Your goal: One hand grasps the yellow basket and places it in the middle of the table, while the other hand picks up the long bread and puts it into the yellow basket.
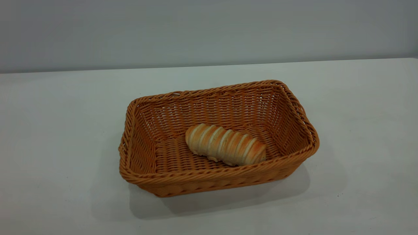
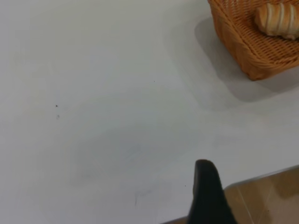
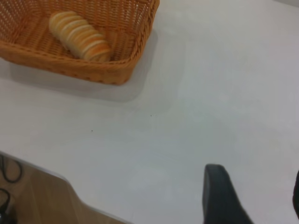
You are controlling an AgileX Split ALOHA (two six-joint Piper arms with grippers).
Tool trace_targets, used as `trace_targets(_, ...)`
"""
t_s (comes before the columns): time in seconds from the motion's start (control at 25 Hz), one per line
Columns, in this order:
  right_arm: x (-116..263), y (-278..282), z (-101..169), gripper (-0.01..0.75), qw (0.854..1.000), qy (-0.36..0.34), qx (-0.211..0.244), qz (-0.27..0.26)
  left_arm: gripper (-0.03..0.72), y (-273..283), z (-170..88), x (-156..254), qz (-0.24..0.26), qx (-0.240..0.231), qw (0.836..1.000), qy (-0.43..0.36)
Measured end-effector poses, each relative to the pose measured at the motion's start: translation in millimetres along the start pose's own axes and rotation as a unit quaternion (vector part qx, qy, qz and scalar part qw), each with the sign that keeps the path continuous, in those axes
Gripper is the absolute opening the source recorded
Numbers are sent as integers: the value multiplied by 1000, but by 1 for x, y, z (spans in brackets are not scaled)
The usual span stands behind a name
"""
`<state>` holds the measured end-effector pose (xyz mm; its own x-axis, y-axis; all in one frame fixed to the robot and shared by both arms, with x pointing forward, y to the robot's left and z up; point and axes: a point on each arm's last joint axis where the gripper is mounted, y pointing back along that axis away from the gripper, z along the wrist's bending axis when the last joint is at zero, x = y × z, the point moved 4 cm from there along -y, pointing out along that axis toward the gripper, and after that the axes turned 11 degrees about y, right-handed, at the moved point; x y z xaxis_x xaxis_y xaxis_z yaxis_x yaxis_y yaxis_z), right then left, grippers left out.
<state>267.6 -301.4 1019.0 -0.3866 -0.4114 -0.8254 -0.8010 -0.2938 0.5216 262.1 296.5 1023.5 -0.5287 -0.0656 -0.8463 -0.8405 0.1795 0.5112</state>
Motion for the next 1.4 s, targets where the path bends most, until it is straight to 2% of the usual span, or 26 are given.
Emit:
trace_targets(0.32, 0, 0, 0, 413, 1000, 0, 0, 0, 536, 0, -1, 0, 1, 3, 1000, 2)
trace_targets(0.68, 0, 0, 5, 413, 1000, -10, -20, -2, 536, 0, -1, 0, 1, 3, 1000, 3)
trace_targets(1.4, 0, 0, 5, 413, 1000, -10, -21, -2, 536, -1, -1, 1, 2, 3, 1000, 3)
